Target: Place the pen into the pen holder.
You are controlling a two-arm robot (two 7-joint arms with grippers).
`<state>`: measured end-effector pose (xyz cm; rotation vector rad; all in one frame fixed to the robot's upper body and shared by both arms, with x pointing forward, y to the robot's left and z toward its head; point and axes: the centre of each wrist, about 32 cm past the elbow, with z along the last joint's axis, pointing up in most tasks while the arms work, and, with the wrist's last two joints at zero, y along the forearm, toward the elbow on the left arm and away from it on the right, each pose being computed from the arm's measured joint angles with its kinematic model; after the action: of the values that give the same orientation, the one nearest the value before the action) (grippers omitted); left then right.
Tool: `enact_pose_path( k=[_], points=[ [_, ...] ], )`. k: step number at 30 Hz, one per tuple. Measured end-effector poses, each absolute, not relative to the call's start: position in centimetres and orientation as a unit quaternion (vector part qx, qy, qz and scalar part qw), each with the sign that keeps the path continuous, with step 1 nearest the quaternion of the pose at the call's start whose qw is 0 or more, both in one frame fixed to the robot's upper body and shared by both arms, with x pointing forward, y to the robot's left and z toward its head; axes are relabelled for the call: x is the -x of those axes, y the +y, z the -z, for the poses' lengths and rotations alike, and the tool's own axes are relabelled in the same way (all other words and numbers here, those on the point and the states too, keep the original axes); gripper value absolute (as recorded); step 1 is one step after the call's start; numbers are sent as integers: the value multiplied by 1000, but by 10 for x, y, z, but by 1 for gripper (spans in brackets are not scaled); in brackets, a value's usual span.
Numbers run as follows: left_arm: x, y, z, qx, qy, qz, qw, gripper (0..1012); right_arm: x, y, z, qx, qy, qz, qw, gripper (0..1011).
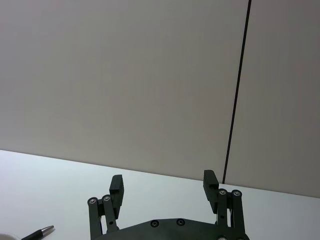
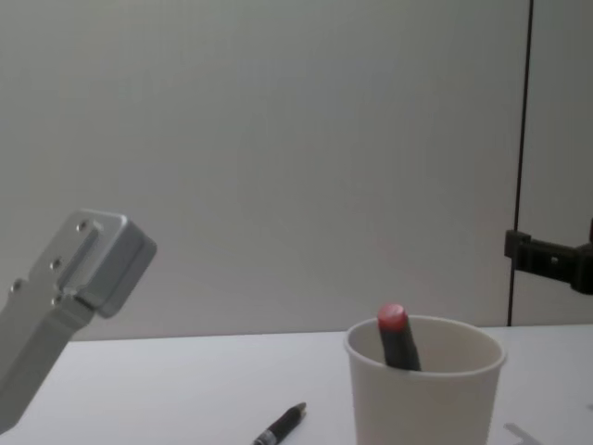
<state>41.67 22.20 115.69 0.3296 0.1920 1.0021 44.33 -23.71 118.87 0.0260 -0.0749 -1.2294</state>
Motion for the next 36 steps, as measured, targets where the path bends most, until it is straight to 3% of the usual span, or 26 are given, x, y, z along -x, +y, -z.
enact_pose_path(
  k=[17,36],
  points=[
    [-417,225,-1157,-148,81,-485,858,186,-443,-237,-1189,-12,-35,577,816,1001],
    [-418,236,-1183,-35,1,-538,842,186,-443,-237,-1189,-12,-35,577,816,1001]
  ],
)
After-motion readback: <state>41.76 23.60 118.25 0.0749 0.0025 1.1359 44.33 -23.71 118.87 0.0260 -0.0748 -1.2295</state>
